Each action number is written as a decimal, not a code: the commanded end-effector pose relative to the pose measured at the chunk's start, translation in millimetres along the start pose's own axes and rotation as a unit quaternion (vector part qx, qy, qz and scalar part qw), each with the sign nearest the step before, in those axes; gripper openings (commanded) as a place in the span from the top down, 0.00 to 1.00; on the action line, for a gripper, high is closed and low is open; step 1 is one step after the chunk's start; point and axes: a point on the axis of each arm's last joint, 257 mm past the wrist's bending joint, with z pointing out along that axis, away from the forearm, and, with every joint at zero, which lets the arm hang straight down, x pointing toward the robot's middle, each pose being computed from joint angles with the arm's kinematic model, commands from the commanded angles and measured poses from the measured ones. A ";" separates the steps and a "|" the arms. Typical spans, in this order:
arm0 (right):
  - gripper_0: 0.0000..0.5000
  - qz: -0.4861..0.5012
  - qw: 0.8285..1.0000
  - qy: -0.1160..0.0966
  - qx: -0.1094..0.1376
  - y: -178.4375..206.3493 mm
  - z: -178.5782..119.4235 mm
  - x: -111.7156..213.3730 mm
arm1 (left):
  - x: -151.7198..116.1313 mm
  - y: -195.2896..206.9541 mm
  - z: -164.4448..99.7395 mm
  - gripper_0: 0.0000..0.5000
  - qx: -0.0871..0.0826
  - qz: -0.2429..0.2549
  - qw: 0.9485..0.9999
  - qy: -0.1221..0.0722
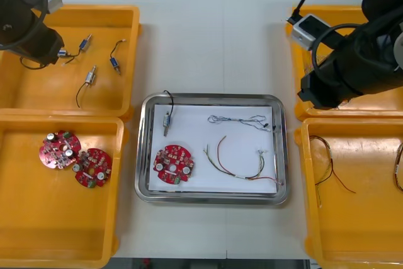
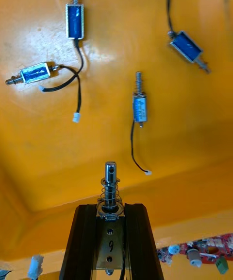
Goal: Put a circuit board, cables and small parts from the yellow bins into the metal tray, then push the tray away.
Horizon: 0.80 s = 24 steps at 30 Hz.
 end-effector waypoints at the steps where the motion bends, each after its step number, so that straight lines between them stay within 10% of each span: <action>1: 0.00 0.082 0.996 -0.002 0.029 -29.6 -14.3 26.1 | -11.0 -20.9 -23.1 1.00 0.009 -0.074 0.997 -0.023; 12: 0.00 0.191 0.979 0.012 0.064 -72.6 -26.6 82.4 | -39.0 -128.0 -34.5 1.00 0.052 -0.097 0.994 -0.027; 24: 0.00 0.282 0.956 0.020 0.075 -100.9 -41.3 135.2 | -48.9 -227.9 -20.0 1.00 0.063 -0.108 0.992 -0.020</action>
